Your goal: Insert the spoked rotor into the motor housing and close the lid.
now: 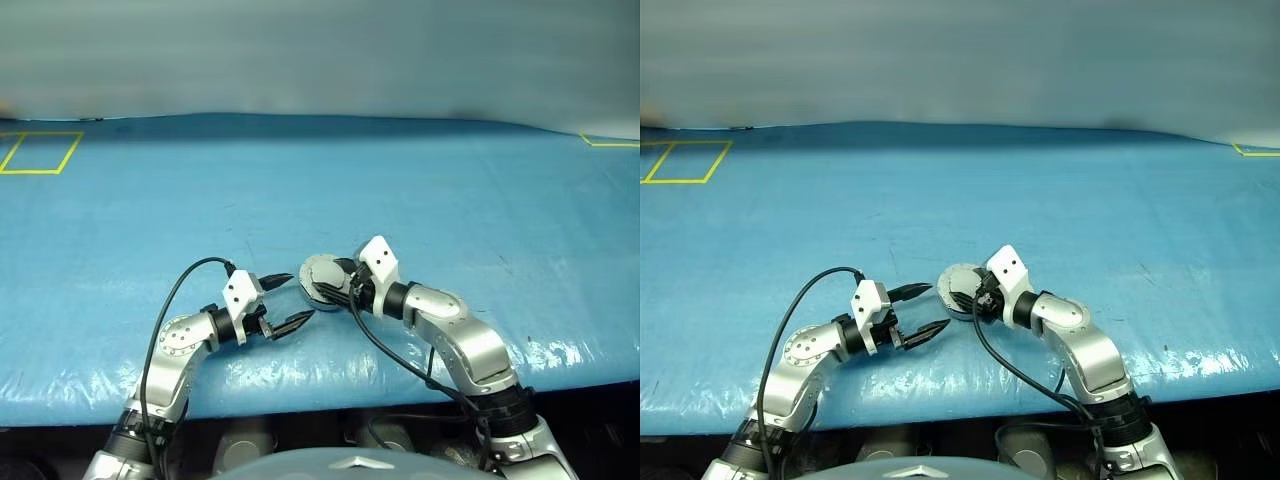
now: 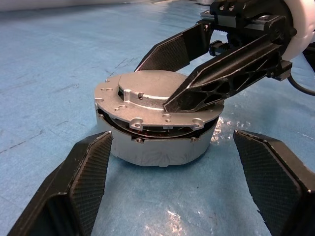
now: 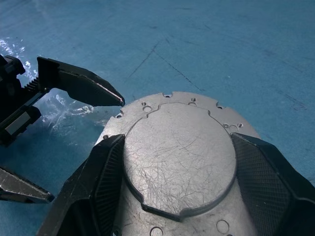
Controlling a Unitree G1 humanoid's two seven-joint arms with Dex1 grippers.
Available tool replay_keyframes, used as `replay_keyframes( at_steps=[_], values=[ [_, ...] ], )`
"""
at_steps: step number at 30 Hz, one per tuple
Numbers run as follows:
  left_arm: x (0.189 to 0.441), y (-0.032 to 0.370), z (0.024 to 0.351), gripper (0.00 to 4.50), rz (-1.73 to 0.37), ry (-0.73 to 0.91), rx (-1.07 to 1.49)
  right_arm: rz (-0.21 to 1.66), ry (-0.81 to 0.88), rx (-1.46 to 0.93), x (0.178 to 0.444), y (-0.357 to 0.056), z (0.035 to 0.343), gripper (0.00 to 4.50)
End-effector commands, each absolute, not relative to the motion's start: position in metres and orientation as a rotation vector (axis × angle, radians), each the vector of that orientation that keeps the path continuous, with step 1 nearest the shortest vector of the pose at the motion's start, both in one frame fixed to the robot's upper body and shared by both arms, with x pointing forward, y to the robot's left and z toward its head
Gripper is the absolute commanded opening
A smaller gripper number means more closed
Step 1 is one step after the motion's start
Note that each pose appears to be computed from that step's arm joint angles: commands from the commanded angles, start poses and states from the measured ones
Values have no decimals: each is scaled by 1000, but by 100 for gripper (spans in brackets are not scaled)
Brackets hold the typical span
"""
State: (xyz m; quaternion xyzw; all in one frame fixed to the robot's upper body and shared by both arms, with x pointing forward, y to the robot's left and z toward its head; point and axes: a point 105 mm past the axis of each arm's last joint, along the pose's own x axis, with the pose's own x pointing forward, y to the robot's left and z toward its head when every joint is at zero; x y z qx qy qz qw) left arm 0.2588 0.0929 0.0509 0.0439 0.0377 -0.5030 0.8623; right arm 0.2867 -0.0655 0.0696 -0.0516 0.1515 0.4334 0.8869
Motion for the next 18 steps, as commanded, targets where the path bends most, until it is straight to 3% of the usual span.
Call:
replay_keyframes(
  at_steps=[1, 13, 18],
  values=[
    [258, 88, 63, 421, -1078, 33, 98, 904, 390, -203, 281, -71, 49, 302],
    [259, 86, 64, 421, -1065, 33, 99, 875, 475, -300, 275, -75, 19, 302],
    [261, 85, 66, 421, -1070, 25, 104, 851, 477, -125, 278, -80, 27, 302]
  ],
)
